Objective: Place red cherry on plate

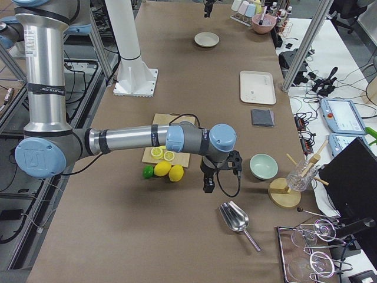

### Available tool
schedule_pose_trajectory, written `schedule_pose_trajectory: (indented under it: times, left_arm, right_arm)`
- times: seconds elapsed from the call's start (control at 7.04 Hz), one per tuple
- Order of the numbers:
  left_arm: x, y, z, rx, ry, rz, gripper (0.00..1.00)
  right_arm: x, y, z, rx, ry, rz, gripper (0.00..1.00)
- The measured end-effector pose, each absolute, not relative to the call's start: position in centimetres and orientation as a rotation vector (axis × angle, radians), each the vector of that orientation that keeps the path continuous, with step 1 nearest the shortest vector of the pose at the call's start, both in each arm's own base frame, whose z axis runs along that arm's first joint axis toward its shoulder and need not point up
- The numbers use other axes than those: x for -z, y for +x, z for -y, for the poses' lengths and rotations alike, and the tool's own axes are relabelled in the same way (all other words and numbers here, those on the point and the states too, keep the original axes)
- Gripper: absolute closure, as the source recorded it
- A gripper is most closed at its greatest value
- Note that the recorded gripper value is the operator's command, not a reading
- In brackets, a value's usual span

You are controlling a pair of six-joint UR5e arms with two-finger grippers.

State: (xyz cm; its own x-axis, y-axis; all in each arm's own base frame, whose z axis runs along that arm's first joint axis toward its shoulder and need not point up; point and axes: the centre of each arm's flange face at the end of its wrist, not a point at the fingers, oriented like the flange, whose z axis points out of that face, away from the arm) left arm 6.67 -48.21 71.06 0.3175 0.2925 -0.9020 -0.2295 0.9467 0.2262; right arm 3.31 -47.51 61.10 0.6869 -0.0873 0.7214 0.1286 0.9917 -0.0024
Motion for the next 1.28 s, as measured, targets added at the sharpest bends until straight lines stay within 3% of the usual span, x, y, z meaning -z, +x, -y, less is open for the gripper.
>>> schedule_pose_trajectory:
  times: [1.28]
  left_arm:
    - [-66.1,14.5,50.2,-0.284,0.107,-1.121,0.03]
  right_arm:
    - [-62.0,3.3,46.3,0.112,-0.07,0.814,0.0]
